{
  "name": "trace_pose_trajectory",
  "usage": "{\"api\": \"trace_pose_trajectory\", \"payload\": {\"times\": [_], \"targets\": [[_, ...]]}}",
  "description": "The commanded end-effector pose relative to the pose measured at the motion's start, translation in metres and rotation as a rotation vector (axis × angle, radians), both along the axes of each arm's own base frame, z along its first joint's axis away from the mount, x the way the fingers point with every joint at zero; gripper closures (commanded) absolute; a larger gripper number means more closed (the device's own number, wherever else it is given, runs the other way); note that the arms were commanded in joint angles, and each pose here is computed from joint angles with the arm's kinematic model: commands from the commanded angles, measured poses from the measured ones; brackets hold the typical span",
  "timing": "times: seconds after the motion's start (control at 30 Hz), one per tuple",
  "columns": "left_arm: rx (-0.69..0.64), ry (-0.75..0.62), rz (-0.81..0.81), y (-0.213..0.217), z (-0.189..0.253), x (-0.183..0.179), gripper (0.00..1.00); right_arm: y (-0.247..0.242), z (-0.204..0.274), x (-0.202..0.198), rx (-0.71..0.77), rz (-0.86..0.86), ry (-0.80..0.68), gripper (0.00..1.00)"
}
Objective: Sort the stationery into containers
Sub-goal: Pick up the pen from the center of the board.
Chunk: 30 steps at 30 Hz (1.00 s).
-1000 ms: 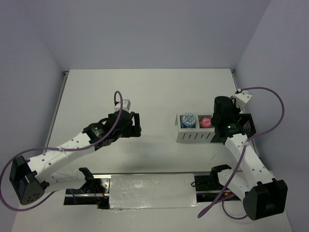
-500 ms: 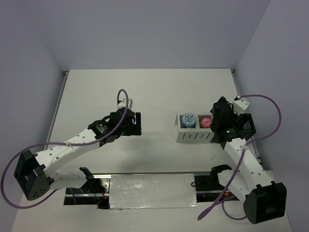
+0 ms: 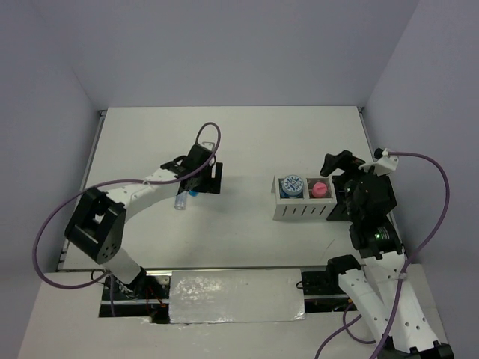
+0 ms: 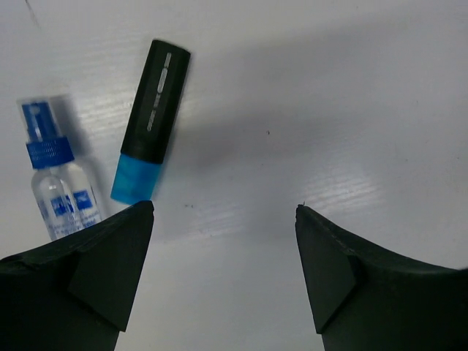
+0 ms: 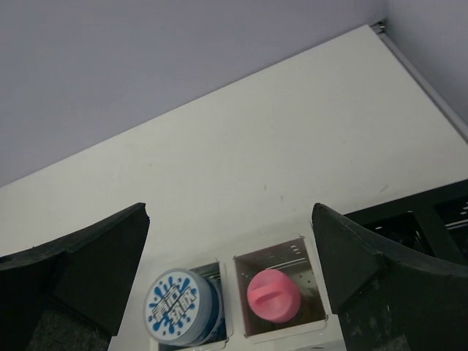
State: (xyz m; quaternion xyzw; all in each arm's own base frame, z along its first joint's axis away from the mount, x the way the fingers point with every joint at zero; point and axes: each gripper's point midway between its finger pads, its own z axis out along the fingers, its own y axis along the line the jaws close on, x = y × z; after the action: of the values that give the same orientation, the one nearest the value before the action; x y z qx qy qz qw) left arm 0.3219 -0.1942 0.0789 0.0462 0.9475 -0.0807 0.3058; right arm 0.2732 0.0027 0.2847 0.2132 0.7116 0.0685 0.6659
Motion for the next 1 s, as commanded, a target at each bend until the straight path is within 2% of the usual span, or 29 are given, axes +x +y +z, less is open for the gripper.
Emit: {"api": "trace_pose_trajectory", "payload": {"times": [0.0, 0.23, 0.7, 0.8, 0.97], "targets": [[0.001, -0.046, -0.079, -0.014, 0.015, 0.025, 0.10, 0.028, 0.022, -0.008, -0.021, 0.177, -0.036, 0.00], [0.095, 0.014, -0.014, 0.007, -0.004, 0.046, 0.16, 0.040, 0.028, -0.017, -0.024, 0.257, -0.046, 0.00], [0.115, 0.119, 0.020, 0.025, -0.049, 0.042, 0.18, 0.056, 0.047, -0.032, -0.003, 0.353, -0.091, 0.00], [0.114, 0.145, 0.024, 0.026, -0.058, 0.037, 0.25, 0.057, 0.050, -0.034, 0.000, 0.362, -0.098, 0.00], [0.133, 0.179, 0.049, 0.033, -0.074, 0.026, 0.31, 0.061, 0.055, -0.037, 0.008, 0.381, -0.109, 0.00]]}}
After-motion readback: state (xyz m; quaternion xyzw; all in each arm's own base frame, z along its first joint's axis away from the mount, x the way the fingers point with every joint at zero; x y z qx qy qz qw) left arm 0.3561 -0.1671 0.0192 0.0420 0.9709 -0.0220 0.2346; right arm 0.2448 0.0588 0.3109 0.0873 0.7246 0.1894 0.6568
